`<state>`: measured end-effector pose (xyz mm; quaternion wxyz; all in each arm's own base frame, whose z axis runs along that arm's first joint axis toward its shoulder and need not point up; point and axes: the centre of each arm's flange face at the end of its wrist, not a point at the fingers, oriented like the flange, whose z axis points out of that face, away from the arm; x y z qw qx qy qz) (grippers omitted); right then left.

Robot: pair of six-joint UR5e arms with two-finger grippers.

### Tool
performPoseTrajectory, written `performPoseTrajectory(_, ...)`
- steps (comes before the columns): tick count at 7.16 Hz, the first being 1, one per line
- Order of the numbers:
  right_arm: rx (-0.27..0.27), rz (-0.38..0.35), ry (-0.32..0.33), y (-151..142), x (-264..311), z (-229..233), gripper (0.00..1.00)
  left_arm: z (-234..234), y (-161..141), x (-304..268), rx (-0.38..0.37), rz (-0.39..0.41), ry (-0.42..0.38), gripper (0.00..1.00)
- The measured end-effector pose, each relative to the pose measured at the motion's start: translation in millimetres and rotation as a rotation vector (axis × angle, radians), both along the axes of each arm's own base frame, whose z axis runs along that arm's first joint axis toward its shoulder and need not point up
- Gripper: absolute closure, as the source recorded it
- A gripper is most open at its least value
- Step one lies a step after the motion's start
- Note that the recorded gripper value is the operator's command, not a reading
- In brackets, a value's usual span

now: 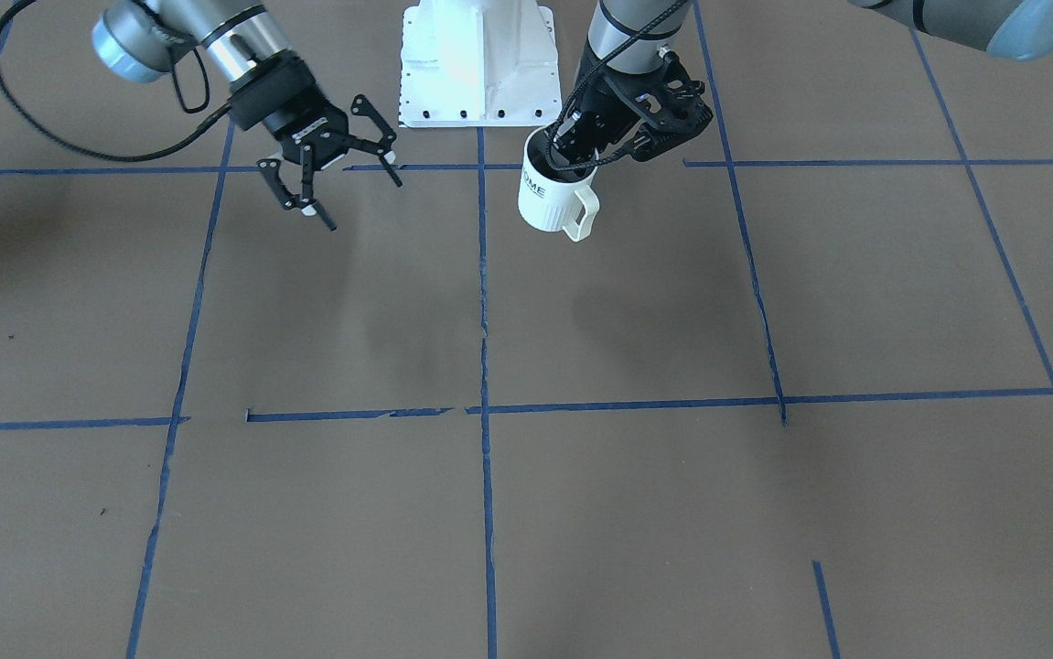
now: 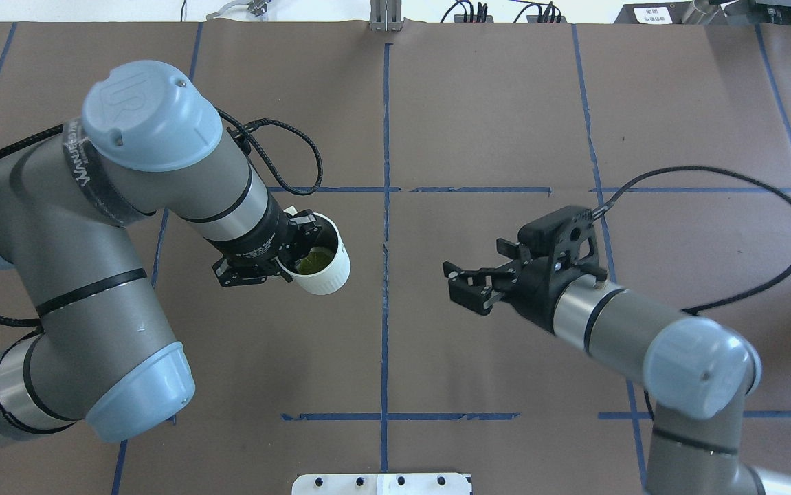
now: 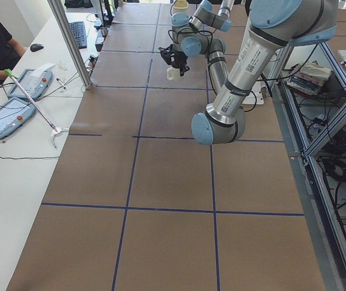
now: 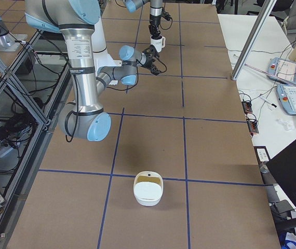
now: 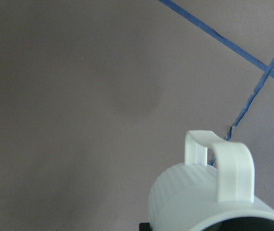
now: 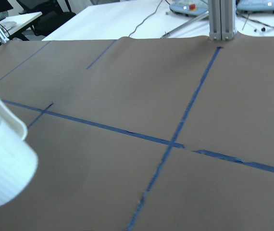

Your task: Left arm hands cup to right arm to dump lemon

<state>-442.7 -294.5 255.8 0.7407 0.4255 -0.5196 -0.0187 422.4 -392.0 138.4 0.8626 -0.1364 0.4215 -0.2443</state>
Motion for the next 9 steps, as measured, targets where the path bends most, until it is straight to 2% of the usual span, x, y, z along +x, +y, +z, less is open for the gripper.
performPoseTrajectory(1,0.075,0.050,0.015,27.0,-19.4,-18.0,0.01,-2.3,-0.8,2.3,-0.017,-0.008,-0.002,0.96)
performPoseTrajectory(2,0.118,0.073,0.024,42.4,-32.6,-31.0,0.01,-8.9,0.4,4.0,-0.036,-0.014,0.008,0.95)
performPoseTrajectory(4,0.168,0.125,0.062,57.1,-50.7,-38.8,0.01,-31.1,7.8,8.4,-0.073,-0.013,0.046,0.95)
performPoseTrajectory(6,0.193,0.152,0.084,68.7,-63.2,-42.5,0.01,-52.1,21.6,20.4,-0.089,0.001,0.074,0.95)
performPoseTrajectory(9,0.215,0.147,0.098,74.3,-68.9,-47.0,0.01,-68.5,38.9,38.2,-0.103,0.022,0.088,0.94)
